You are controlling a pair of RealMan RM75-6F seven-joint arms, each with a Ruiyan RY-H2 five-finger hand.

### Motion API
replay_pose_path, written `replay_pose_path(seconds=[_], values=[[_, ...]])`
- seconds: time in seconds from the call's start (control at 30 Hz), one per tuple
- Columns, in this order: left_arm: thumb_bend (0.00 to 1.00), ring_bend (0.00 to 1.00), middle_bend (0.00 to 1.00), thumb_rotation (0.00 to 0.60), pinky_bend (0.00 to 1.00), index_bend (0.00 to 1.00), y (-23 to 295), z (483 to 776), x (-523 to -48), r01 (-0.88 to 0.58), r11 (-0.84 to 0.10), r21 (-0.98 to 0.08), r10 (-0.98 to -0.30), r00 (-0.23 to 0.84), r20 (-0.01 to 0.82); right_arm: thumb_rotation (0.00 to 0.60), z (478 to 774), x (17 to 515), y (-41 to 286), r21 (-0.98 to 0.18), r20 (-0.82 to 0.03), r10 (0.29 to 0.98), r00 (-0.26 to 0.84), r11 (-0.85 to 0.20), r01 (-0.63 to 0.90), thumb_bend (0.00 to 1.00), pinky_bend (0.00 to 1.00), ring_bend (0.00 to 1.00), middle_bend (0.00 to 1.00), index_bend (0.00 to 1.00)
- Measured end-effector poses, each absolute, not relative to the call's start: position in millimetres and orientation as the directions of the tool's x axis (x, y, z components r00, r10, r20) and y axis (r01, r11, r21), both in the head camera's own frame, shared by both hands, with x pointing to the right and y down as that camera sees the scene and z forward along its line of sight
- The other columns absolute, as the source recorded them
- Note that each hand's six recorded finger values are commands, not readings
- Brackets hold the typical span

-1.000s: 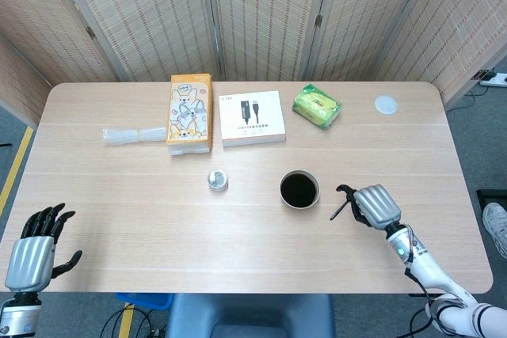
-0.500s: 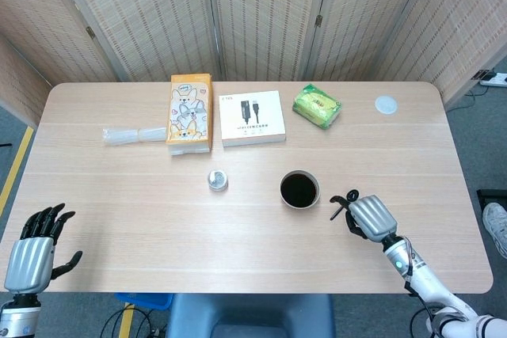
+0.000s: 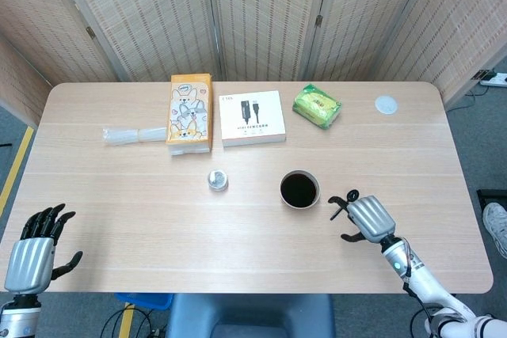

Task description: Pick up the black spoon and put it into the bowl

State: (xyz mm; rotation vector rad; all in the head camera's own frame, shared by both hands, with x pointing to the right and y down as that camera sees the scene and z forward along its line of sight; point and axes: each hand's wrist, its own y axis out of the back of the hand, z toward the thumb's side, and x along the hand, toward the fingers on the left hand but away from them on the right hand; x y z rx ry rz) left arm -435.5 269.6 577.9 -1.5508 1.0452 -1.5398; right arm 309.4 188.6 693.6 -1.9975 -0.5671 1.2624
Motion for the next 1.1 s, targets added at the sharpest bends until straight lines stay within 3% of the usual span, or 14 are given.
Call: replay_pose_path(seconds=[0.1,0.23,0.4,0.67,0.73,1.1], values=[[0.27,0.13,0.13,0.6,0.15,0.22,269.4,577.5,-435.8,-0.064,-0.425,-0.903,-0.903,-0.035,0.428,0.599,694.0,311.4,186.9,-0.759,-0.597,0.68,0.425,-0.651,-0.023,0.01,1.0,1.0,1.0,0.29],[0.27,0.13,0.13,0.6,0.15,0.22,269.6,577.8,-435.9,-0.065,-0.426,-0.902,-0.903,-0.034,0.429,0.6,697.0,314.5,182.6,-0.779,-0.602,0.678,0.421,-0.615,-0.124,0.18,1.0,1.0,1.0,0.35],[0.27,0.13,0.13,0.6,0.15,0.22,270.2,577.4,-436.3,-0.068,-0.424,-0.903,-0.903,-0.037,0.427,0.6,705.5,315.1,176.4,-0.777,-0.624,0.653,0.43,-0.576,-0.253,0.27,1.0,1.0,1.0,0.42],[0.27,0.13,0.13,0.6,0.15,0.22,273.1,578.2,-439.5,-0.069,-0.43,-0.9,-0.9,-0.047,0.433,0.6,725.4,309.5,175.3,-0.745,-0.667,0.607,0.433,-0.535,-0.398,0.25,1.0,1.0,1.0,0.43],[0.27,0.13,0.13,0.6,0.15,0.22,273.4,578.4,-440.3,-0.069,-0.43,-0.9,-0.9,-0.049,0.433,0.6,729.6,308.7,174.8,-0.74,-0.672,0.603,0.43,-0.529,-0.415,0.21,1.0,1.0,1.0,0.43],[0.27,0.13,0.13,0.6,0.15,0.22,275.1,580.7,-443.1,-0.075,-0.432,-0.899,-0.898,-0.055,0.437,0.6,750.9,300.6,172.3,-0.729,-0.679,0.6,0.423,-0.481,-0.487,0.2,1.0,1.0,1.0,0.45]])
